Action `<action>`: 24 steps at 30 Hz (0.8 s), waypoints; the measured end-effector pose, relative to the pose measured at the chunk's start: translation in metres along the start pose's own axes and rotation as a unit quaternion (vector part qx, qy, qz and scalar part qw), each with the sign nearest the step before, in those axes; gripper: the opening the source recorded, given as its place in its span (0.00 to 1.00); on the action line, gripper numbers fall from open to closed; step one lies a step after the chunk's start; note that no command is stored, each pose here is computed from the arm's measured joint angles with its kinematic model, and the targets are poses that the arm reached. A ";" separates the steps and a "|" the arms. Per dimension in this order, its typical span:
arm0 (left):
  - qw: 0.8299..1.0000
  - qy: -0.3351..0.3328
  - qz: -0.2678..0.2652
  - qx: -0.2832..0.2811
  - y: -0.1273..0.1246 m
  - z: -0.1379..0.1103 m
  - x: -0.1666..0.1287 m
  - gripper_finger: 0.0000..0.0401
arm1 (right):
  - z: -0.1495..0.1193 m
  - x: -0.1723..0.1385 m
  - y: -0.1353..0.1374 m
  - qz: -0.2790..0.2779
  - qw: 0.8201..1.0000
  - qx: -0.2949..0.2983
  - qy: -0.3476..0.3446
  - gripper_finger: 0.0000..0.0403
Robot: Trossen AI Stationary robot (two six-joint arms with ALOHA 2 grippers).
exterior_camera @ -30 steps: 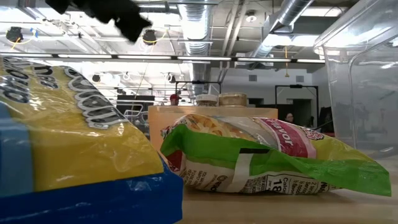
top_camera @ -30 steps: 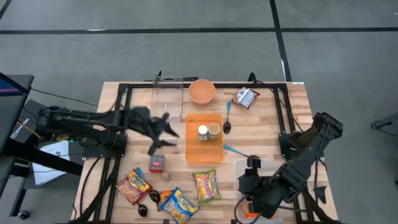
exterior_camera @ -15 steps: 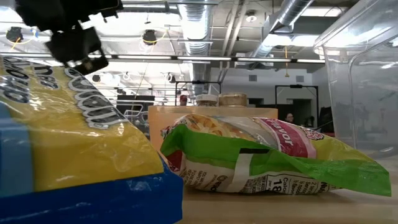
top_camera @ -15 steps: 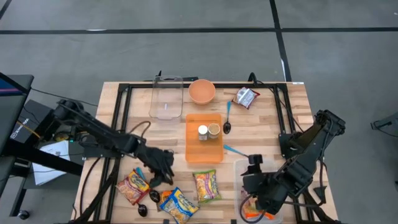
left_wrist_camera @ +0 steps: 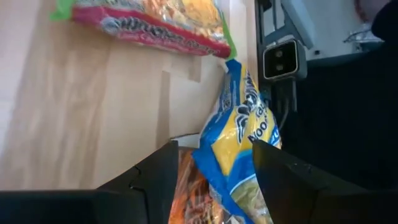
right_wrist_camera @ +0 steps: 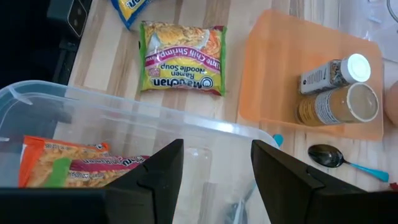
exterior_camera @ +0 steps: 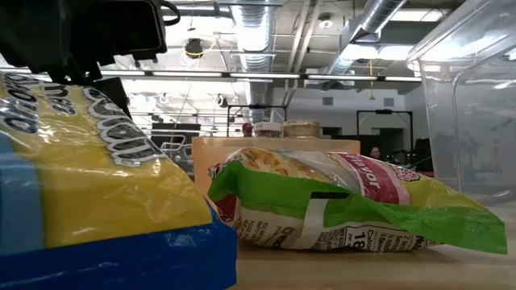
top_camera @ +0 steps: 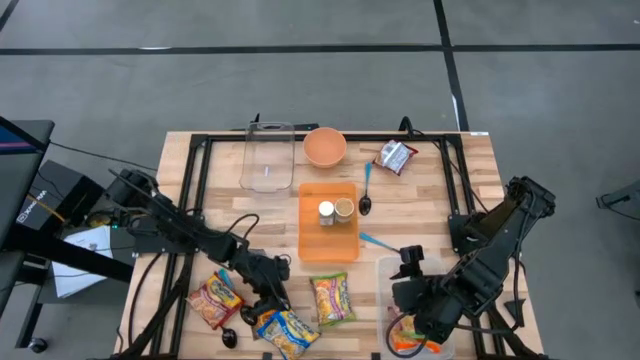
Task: Pick & Place Food Item
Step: Put the blue noodle pack into the transparent container
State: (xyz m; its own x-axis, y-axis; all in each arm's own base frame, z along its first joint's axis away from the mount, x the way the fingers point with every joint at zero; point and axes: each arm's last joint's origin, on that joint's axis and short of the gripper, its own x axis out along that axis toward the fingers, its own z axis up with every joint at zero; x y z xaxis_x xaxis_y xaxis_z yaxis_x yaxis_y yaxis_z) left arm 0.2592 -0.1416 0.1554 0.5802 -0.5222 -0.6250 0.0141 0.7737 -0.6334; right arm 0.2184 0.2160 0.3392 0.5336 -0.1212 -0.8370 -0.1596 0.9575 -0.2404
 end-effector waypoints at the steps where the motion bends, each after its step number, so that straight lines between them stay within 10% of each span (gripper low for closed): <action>1: 1.000 0.004 -0.004 0.000 0.001 0.000 0.002 0.51 | 0.000 0.000 0.000 0.000 1.000 0.000 0.000 0.46; 24: 0.998 0.021 -0.042 0.049 -0.001 -0.001 0.006 0.32 | 0.002 0.000 0.001 0.006 0.999 0.033 -0.009 0.46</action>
State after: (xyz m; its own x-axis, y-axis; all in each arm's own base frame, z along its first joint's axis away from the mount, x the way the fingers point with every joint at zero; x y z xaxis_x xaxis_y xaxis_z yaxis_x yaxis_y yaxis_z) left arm 0.2614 -0.1462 0.1520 0.5385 -0.5993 -0.5924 0.1416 0.7574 -0.6375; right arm 0.2200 0.2176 0.3398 0.5467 -0.1051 -0.8307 -0.1110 0.9742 -0.1963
